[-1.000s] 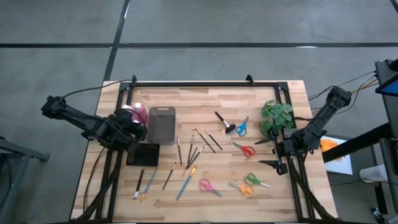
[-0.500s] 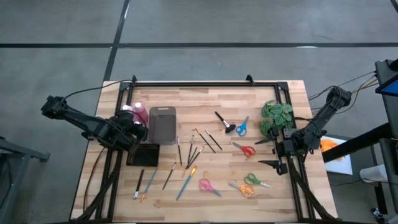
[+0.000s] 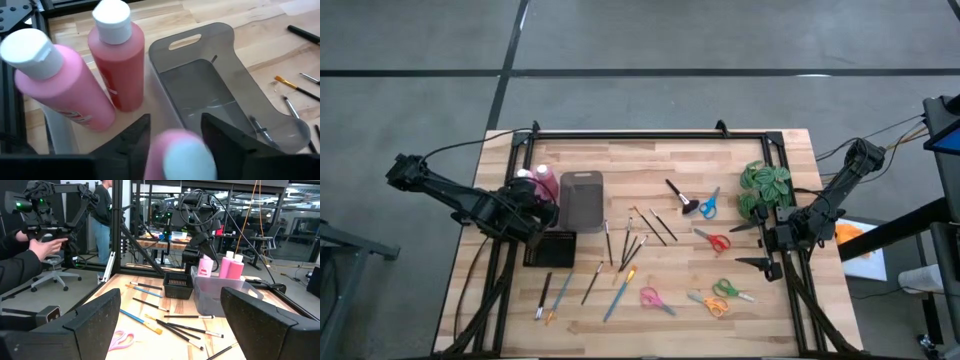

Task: Pick & Place Paint Supplies
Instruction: Put the right light pink bottle into the white bin, then put the left blue brush into the black bin

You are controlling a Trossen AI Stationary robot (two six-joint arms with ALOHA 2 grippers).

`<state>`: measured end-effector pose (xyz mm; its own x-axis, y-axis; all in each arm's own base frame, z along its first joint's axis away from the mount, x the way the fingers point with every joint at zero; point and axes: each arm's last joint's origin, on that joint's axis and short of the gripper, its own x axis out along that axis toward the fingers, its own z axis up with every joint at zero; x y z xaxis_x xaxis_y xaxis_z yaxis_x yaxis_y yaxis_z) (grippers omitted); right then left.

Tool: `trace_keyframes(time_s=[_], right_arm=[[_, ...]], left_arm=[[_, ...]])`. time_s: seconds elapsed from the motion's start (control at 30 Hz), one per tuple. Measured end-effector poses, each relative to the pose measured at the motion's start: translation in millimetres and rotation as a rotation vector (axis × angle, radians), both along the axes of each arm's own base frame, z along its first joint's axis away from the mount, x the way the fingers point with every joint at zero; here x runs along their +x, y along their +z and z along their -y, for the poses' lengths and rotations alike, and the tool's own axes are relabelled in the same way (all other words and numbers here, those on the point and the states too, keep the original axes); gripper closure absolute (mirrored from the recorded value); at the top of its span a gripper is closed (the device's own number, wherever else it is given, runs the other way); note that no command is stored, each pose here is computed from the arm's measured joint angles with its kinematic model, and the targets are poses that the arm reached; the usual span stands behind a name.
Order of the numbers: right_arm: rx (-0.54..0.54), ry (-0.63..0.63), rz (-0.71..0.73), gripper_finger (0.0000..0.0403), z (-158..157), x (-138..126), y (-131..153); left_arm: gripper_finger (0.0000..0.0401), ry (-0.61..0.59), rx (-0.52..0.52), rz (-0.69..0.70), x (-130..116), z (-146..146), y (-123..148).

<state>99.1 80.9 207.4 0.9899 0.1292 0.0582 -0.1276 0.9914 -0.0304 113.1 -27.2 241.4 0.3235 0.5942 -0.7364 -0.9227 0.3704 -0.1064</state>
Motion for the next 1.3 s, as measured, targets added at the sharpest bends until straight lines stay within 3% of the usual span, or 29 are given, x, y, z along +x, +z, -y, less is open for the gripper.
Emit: trace_keyframes(time_s=[0.2, 0.4, 0.97, 1.3], right_arm=[[-0.001, 0.000, 0.000, 0.0062, 0, 0, 0], [-0.001, 0.000, 0.000, 0.0062, 0, 0, 0], [-0.001, 0.000, 0.000, 0.0062, 0, 0, 0], [-0.001, -0.001, 0.000, 0.0062, 0, 0, 0]], left_arm=[[0.0145, -0.005, -0.001, -0.004, 0, 0, 0], [0.0112, -0.005, -0.003, -0.001, 0, 0, 0], [0.0108, -0.134, 0.057, 0.064, 9, 3, 43], [0.0108, -0.421, 0.182, 0.058, 48, 19, 52]])
